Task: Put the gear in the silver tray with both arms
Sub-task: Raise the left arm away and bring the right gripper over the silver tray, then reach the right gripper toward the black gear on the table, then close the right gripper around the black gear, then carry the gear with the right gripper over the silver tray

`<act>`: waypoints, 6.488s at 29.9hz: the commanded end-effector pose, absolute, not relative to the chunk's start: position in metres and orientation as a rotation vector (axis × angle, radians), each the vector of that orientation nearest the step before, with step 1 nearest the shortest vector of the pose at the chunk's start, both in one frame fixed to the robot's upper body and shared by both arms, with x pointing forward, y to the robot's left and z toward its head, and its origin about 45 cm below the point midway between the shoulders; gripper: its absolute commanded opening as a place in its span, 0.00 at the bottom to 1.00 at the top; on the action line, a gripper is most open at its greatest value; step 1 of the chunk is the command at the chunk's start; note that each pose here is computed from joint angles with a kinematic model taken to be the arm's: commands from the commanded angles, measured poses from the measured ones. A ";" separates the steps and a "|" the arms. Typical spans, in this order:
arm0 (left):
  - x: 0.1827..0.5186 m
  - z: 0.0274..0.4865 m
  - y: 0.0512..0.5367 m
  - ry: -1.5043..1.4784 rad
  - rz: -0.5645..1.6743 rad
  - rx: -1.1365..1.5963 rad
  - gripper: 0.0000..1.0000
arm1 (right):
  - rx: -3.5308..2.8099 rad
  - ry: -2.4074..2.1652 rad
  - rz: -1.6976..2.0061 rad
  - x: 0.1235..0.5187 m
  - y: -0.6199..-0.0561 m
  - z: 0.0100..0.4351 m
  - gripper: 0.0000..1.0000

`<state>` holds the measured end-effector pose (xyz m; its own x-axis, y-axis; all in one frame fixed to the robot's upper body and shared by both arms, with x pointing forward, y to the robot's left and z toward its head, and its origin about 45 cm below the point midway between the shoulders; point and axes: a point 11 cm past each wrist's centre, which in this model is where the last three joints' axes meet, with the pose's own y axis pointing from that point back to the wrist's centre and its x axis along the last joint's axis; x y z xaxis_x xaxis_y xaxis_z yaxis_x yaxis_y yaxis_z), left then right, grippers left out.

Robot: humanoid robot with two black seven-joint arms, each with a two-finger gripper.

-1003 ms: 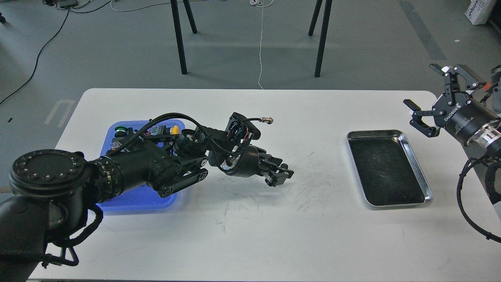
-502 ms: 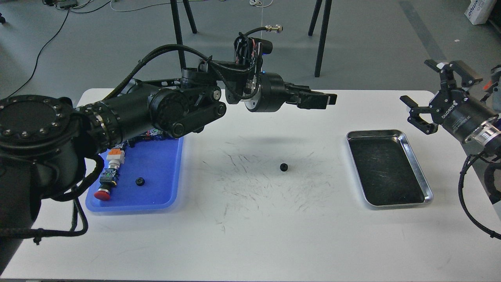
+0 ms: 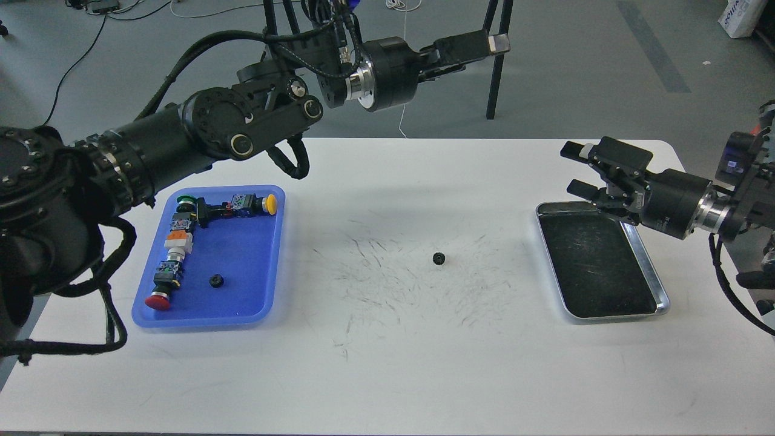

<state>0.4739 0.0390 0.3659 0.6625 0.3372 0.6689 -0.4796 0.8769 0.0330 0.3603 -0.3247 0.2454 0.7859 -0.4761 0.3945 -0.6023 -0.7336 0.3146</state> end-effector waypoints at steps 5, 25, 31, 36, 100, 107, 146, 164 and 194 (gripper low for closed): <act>0.490 0.392 0.073 -0.659 0.594 0.123 1.00 | 2.243 -0.247 0.846 0.329 -0.298 0.232 0.99; 0.500 0.396 0.103 -0.516 0.714 0.009 1.00 | 2.147 -0.091 0.820 0.314 -0.307 0.208 0.99; 0.501 0.388 0.108 -0.480 0.736 0.000 1.00 | 2.049 -0.076 0.851 0.322 -0.320 0.193 0.99; 0.501 0.383 0.110 -0.469 0.744 0.001 1.00 | 2.031 -0.147 0.918 0.344 -0.310 0.180 0.99; 0.500 0.362 0.120 -0.434 0.761 0.021 1.00 | 1.900 0.242 1.138 0.379 -0.185 0.135 0.92; 0.500 0.361 0.122 -0.433 0.764 0.023 1.00 | 1.891 0.233 1.138 0.386 -0.179 0.133 0.82; 0.502 0.361 0.132 -0.437 0.780 0.033 1.00 | 1.874 0.216 1.113 0.395 -0.160 0.119 0.47; 0.503 0.358 0.136 -0.433 0.787 0.038 1.00 | 1.841 0.250 1.120 0.393 -0.156 0.116 0.23; 0.502 0.348 0.144 -0.420 0.798 0.057 1.00 | 1.861 0.060 1.099 0.443 -0.184 0.196 0.07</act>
<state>0.5028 0.1429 0.3511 0.6196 0.6821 0.3885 -0.7029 0.7024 -0.1121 0.4360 -0.1693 0.1848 0.5761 0.4856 0.6575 -0.3640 -0.5678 0.7383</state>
